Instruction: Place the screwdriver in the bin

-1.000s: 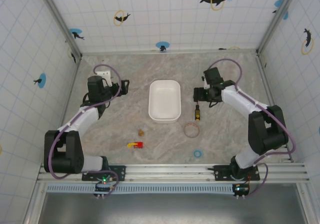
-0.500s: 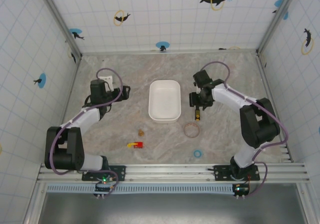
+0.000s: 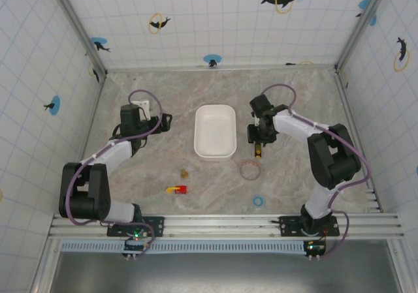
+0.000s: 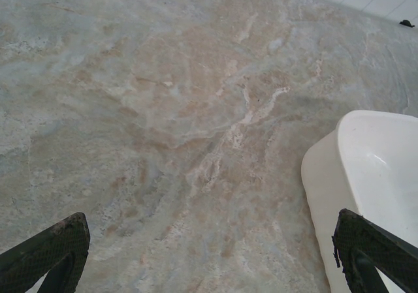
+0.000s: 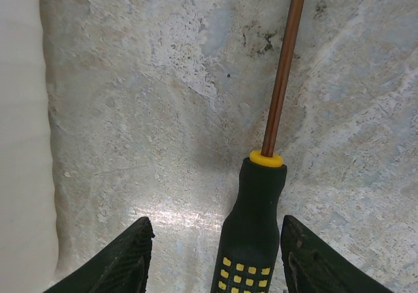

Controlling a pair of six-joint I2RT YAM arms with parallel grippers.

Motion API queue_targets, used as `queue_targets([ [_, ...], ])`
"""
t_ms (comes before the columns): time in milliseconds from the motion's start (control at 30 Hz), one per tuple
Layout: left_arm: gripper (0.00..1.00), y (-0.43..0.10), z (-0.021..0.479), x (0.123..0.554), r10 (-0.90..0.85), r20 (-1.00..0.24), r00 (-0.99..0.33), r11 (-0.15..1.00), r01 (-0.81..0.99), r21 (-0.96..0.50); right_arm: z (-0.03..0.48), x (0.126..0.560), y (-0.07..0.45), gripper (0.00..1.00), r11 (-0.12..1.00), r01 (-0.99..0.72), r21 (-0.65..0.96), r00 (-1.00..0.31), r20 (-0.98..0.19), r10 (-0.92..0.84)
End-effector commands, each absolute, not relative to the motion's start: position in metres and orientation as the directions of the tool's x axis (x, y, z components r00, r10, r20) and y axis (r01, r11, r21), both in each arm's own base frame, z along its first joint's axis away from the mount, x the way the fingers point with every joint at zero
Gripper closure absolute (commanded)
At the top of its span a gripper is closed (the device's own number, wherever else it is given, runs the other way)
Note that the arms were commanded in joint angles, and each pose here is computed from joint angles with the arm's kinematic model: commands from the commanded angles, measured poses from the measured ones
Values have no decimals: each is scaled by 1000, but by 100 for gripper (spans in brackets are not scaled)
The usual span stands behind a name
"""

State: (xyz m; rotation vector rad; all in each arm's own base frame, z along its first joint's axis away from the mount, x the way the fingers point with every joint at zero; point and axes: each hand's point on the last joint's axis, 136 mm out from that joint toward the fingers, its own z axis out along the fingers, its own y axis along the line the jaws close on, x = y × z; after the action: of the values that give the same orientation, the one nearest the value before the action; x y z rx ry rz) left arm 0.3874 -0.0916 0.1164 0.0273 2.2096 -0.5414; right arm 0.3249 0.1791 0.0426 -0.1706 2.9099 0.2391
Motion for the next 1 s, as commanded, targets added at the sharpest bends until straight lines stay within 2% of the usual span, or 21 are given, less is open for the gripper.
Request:
queue_targets([
  [0, 3, -95, 120, 389, -147, -751, -644, 907, 215, -362, 34, 316, 176, 45, 985, -122, 124, -979, -177, -99],
  [500, 3, -94, 125, 388, -138, -756, -639, 910, 219, -352, 9, 309, 171, 48, 990, -107, 96, -988, -117, -96],
  [867, 2, -93, 133, 385, -136, -764, -630, 912, 222, -345, 2, 304, 168, 70, 990, -89, 105, -993, -87, -80],
  [967, 2, -93, 134, 383, -133, -766, -629, 914, 221, -340, 5, 306, 168, 82, 988, -81, 129, -993, -97, -68],
])
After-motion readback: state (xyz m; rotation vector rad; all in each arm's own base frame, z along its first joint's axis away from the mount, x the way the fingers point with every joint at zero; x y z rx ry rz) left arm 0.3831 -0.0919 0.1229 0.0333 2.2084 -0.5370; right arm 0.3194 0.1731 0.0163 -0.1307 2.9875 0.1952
